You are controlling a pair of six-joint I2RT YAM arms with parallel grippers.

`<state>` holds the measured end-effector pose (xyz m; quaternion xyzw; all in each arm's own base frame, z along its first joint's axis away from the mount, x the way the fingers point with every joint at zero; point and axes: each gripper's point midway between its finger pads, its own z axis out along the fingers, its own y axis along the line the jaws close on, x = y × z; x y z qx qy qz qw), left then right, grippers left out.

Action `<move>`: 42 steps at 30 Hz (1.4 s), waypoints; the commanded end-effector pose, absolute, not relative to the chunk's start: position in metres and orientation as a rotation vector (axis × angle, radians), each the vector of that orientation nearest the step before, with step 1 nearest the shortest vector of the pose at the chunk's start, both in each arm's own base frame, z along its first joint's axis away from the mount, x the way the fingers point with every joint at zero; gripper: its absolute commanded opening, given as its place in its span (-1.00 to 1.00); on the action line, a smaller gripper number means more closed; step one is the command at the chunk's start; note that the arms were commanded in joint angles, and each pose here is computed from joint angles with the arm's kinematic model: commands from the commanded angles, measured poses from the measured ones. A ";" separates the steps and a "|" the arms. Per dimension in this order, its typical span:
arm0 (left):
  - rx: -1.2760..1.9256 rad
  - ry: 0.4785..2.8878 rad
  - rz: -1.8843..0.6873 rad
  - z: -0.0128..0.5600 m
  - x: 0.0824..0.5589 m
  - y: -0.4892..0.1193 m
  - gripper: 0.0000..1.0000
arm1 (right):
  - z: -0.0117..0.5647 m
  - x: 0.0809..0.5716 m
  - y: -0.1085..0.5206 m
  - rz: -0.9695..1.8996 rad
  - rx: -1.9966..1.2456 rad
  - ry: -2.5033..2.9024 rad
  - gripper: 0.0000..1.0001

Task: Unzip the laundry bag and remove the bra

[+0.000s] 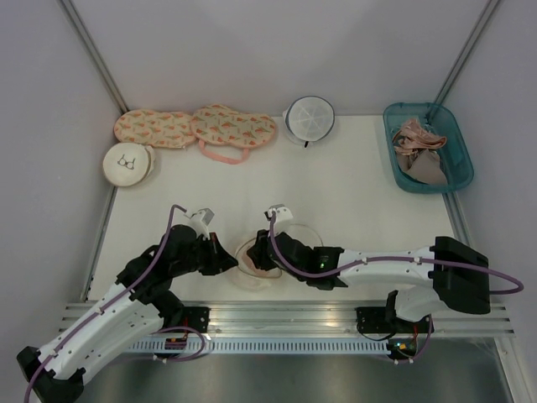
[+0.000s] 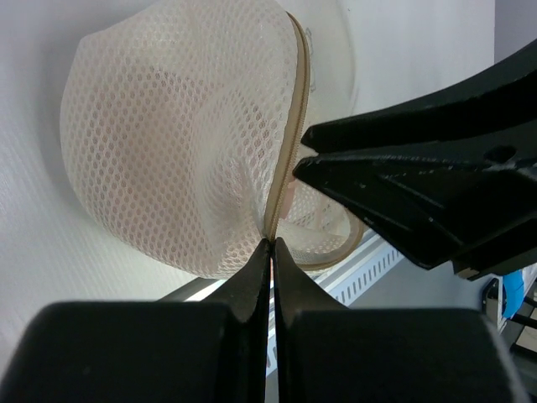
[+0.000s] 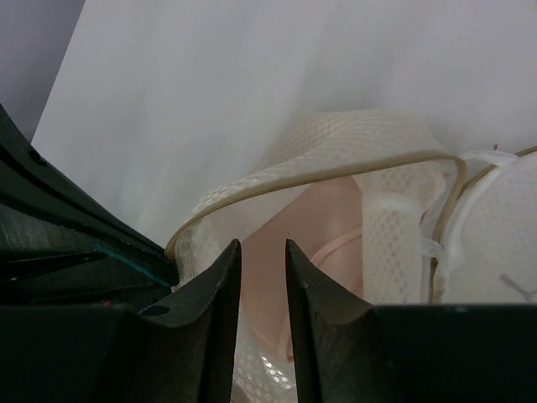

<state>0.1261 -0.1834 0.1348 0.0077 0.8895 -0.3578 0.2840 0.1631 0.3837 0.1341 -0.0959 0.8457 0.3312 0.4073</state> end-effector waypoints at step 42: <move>0.000 2.342 -1.025 0.147 0.124 -0.188 -0.95 | 0.109 0.107 0.405 0.474 -0.521 2.226 -0.99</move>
